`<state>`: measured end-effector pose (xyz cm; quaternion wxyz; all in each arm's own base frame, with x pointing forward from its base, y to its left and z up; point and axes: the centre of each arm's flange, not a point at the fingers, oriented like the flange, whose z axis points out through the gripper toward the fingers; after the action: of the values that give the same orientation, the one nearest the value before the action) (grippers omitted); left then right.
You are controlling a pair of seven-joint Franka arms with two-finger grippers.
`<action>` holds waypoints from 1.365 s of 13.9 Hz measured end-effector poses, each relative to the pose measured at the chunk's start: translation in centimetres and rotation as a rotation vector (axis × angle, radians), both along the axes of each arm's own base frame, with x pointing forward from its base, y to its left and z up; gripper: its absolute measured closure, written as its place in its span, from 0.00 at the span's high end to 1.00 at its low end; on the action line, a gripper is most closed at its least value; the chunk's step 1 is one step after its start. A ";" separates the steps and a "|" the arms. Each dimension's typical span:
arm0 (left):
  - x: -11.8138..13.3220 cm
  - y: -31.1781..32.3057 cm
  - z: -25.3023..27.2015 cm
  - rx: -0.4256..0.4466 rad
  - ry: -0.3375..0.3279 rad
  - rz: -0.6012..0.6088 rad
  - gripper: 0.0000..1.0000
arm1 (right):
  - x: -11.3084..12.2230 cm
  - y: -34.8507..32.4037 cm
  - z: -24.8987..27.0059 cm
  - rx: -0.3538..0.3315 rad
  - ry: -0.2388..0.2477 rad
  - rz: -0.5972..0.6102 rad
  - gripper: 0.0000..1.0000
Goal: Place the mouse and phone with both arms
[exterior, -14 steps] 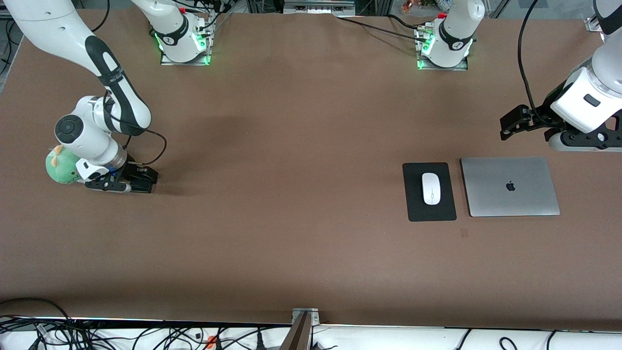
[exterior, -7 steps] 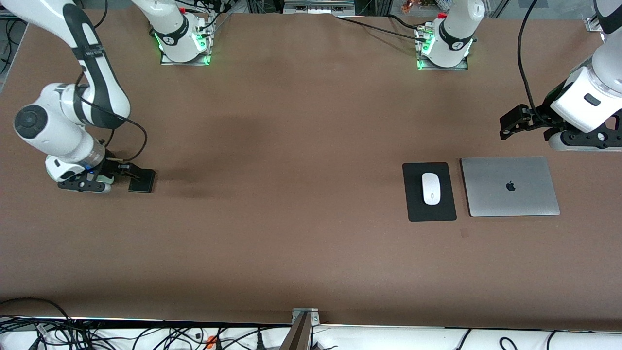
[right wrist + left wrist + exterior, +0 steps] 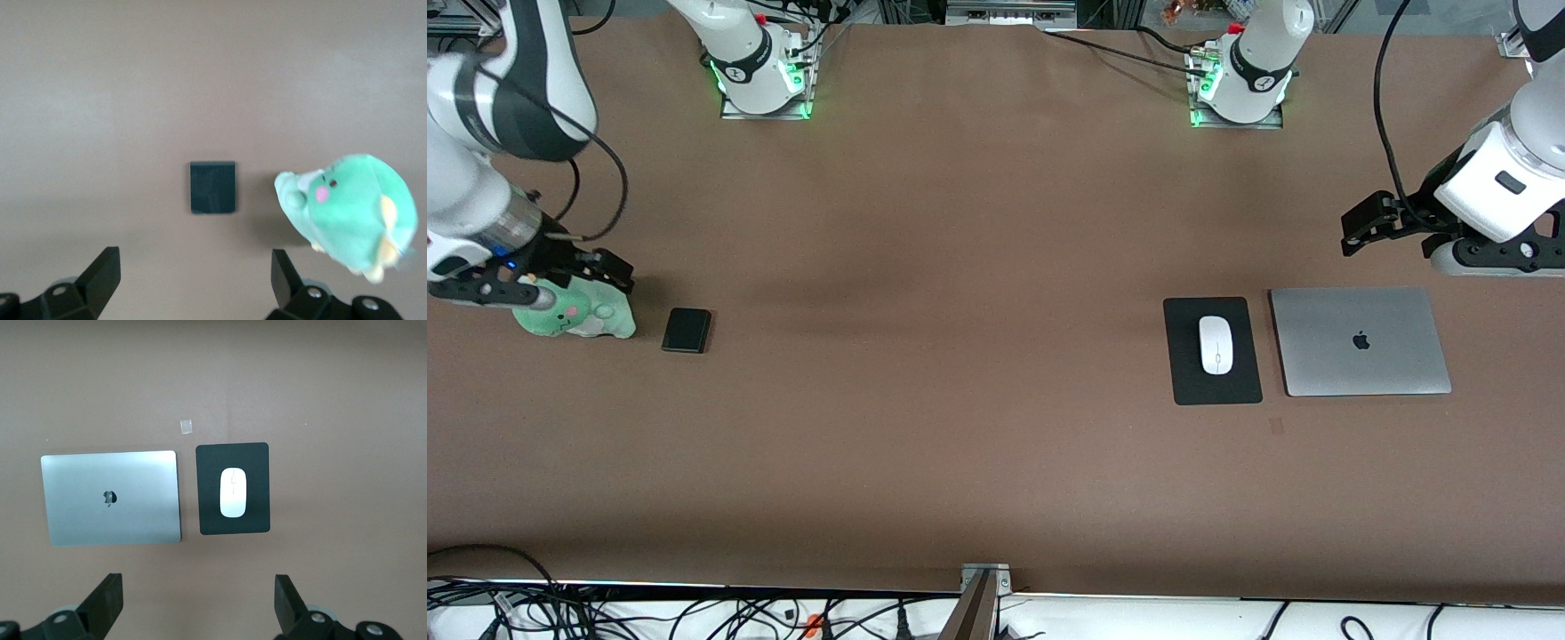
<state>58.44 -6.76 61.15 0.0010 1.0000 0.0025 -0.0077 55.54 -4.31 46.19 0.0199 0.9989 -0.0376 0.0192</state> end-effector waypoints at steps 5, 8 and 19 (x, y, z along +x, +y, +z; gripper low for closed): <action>0.0 0.0 0.0 0.000 0.000 0.000 1.00 | -0.2 2.2 11.3 0.004 0.038 0.026 1.00; 0.0 0.0 0.0 0.000 0.000 0.000 1.00 | -0.5 2.4 13.4 0.005 0.045 0.029 1.00; 0.0 0.0 0.0 0.000 0.000 0.000 1.00 | -1.2 2.5 13.8 0.007 0.072 0.028 1.00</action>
<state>58.44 -6.76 61.15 0.0010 1.0000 0.0025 -0.0077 54.37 -1.85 59.94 0.0174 0.9994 -0.0228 -0.0168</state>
